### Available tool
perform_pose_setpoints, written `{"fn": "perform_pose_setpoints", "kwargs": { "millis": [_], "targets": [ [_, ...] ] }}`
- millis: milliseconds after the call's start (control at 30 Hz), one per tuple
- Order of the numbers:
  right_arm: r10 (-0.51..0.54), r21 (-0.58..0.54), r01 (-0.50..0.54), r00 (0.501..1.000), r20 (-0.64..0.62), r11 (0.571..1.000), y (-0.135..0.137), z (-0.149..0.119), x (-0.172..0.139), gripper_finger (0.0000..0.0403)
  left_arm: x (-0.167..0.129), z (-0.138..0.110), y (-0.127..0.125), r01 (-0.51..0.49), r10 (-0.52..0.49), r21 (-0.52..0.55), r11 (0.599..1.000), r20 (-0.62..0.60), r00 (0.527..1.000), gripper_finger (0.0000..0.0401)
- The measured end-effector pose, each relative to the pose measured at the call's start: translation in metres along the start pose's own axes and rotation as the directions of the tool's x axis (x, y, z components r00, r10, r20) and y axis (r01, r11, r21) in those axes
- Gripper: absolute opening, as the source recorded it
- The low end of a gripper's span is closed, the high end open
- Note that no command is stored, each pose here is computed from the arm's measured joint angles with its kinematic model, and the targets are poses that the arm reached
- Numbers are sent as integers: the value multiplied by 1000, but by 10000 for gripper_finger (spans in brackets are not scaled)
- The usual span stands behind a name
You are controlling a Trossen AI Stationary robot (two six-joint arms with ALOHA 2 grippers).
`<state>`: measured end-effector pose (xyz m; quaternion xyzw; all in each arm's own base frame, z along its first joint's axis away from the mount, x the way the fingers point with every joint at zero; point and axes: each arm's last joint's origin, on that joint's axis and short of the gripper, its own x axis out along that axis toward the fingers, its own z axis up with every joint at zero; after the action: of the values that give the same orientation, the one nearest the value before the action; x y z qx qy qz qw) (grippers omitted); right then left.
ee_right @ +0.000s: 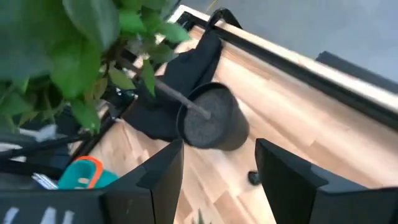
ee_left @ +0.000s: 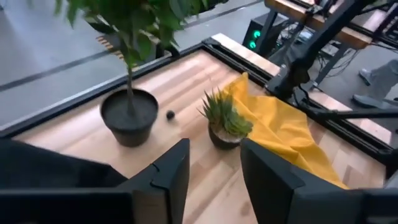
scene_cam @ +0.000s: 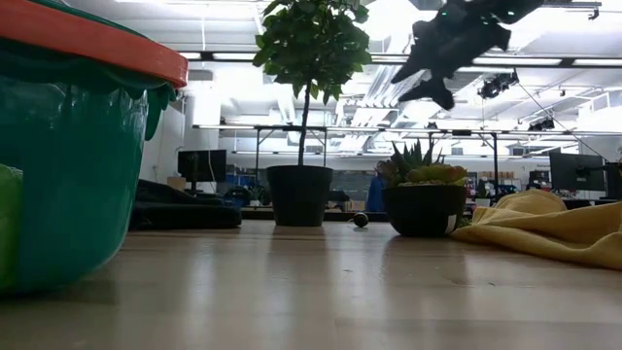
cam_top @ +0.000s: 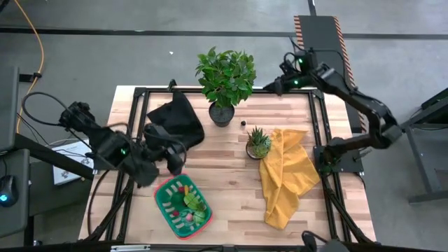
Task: Pick and placing Produce into tupperware
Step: Put the black cherry into the blue basket
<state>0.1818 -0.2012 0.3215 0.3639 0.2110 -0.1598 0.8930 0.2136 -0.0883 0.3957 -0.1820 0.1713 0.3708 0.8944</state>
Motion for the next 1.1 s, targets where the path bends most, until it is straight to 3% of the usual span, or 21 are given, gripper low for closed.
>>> {"fn": "perform_pose_setpoints", "kwargs": {
  "millis": [267, 633, 833, 933, 1100],
  "targets": [
    [-127, -58, 122, 988, -86, 991, -23, 38, 9, 191, 14, 33, 26, -46, 46, 23, 999, 32, 998, 73],
    [-162, -25, 160, 973, -165, 987, -71, 36, 23, 191, 52, 69, 54, -63, 64, 57, 996, -13, 998, 36],
    [-193, -130, 157, 918, -347, 979, -63, 15, 55, 190, 76, 85, 66, 51, -50, 45, 998, -15, 999, 21],
    [-220, -183, 159, 894, -390, 970, -50, 8, 67, 190, 88, 75, 73, 71, -67, 50, 996, -82, 994, 10],
    [-235, -177, 180, 899, -369, 968, -32, 5, 82, 191, 95, 52, 81, 100, -85, 67, 993, -194, 977, 1]
  ]
}}
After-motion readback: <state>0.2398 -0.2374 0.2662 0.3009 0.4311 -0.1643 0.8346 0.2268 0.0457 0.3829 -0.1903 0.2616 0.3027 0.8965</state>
